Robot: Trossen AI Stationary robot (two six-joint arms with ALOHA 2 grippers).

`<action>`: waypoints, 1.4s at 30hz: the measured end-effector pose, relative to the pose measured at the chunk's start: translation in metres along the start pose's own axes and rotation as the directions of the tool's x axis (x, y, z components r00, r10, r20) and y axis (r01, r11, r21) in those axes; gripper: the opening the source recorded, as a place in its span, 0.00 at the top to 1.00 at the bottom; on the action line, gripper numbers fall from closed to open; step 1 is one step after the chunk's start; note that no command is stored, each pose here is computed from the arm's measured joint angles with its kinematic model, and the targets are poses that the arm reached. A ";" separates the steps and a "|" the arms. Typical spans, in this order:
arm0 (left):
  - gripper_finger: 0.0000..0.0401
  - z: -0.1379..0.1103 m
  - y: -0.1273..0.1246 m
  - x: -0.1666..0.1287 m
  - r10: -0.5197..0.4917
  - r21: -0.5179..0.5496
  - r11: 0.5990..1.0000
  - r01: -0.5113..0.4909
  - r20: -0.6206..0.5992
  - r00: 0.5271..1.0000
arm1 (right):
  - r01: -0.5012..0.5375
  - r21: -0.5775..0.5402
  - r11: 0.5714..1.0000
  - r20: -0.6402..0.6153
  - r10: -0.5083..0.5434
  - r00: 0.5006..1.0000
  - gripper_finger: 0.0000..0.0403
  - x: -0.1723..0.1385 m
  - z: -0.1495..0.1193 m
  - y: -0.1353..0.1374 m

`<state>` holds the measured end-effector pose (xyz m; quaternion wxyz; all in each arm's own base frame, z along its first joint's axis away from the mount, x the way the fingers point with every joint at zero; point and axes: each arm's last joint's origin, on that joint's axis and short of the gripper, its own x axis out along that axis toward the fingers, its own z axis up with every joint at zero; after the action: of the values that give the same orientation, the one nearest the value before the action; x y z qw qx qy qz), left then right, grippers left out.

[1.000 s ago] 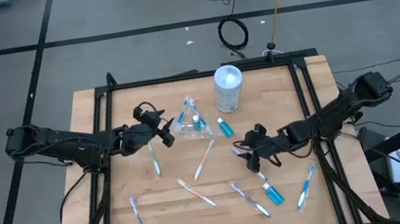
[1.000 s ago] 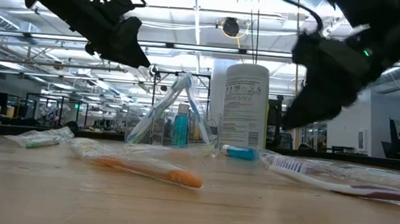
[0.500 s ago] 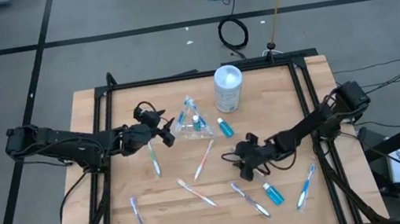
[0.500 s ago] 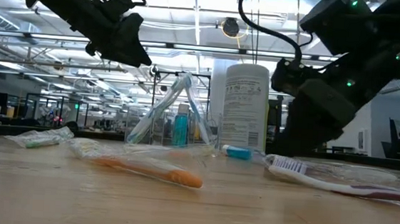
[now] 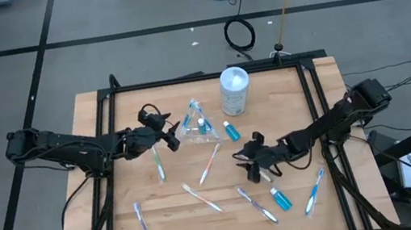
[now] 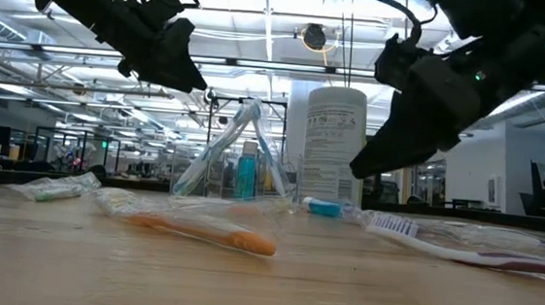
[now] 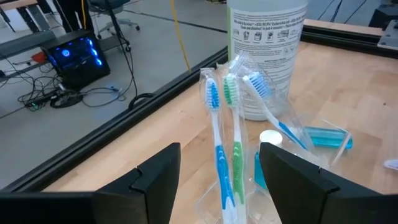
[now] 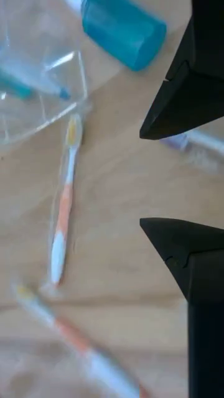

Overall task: Pick & Place toothbrushing station
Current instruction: Put the top violet toothbrush into the transparent organizer

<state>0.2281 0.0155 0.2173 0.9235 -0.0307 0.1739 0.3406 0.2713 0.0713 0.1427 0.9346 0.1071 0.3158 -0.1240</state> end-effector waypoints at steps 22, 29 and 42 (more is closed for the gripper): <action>0.43 -0.001 -0.001 0.000 -0.024 0.000 1.000 0.024 -0.010 1.000 | 0.084 0.001 0.996 -0.191 -0.082 0.978 0.70 0.018 -0.031 -0.008; 0.43 -0.001 -0.001 0.000 -0.024 -0.005 1.000 0.024 -0.010 1.000 | 0.019 0.061 0.998 -0.092 -0.013 0.996 0.93 0.013 -0.013 -0.008; 0.43 -0.001 -0.001 0.000 -0.054 -0.007 0.999 0.054 -0.017 0.998 | -0.034 -0.165 0.986 0.588 0.126 0.799 0.99 -0.028 0.078 -0.011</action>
<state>0.2288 0.0142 0.2165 0.9307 -0.0412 0.1797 0.3159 0.2904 0.0441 0.2193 0.9960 0.0071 0.0094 -0.0884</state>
